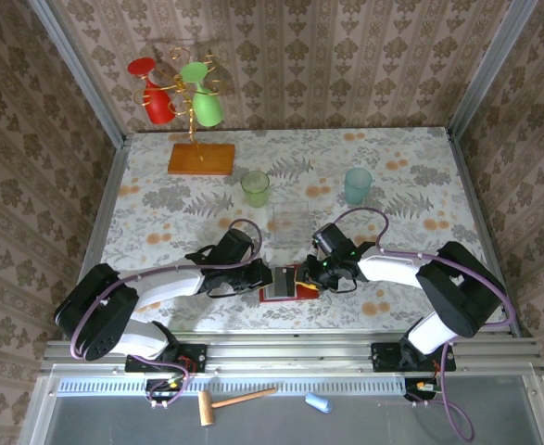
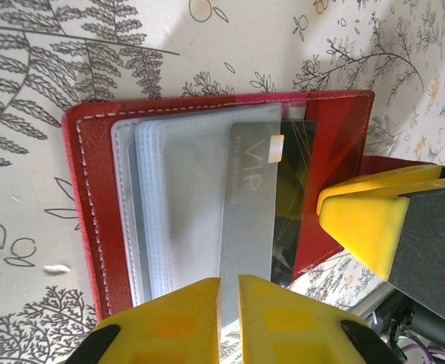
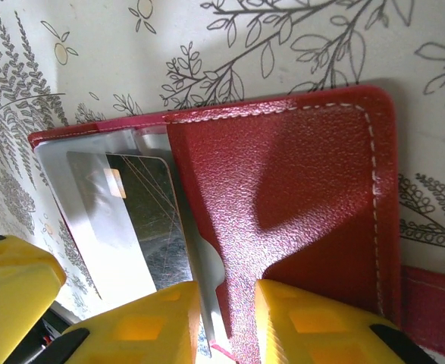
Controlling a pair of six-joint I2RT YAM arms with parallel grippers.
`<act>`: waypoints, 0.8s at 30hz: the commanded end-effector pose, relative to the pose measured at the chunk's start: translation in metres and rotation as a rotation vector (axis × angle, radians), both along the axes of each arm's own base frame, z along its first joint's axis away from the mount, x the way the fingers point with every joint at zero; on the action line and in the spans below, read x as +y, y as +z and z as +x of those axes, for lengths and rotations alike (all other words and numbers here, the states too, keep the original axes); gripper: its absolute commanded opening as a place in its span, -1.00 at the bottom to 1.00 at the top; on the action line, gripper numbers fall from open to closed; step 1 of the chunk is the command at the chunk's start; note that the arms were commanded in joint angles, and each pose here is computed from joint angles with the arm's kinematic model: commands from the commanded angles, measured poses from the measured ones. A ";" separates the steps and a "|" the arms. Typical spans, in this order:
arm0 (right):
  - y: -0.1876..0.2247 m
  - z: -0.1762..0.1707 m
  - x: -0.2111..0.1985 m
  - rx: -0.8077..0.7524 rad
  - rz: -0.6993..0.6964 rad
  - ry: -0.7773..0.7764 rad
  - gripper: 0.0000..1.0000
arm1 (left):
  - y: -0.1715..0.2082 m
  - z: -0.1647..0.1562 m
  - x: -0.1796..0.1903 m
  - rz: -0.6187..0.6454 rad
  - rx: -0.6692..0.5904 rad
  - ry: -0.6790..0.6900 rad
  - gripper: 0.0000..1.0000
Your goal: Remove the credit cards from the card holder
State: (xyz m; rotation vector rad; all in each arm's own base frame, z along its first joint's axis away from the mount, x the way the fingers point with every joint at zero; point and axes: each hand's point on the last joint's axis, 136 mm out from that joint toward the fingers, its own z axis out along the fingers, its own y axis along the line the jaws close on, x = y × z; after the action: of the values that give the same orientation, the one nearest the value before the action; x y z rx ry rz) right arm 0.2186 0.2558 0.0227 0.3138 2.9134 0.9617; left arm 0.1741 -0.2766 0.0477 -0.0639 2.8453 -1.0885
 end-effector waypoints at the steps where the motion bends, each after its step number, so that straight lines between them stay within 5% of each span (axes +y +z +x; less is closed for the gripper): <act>1: -0.003 -0.010 -0.005 0.029 -0.026 -0.018 -0.50 | -0.001 -0.004 -0.003 0.008 0.010 -0.032 -0.72; 24: 0.002 0.003 0.012 -0.017 0.078 0.011 -0.50 | -0.028 -0.014 0.001 0.045 0.072 -0.050 -0.76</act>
State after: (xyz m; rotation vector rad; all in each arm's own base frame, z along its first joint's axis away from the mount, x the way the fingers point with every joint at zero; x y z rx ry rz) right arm 0.2269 0.2714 0.0371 0.2762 2.8377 1.0783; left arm 0.1662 -0.2823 0.0313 -0.0325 2.9048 -1.0927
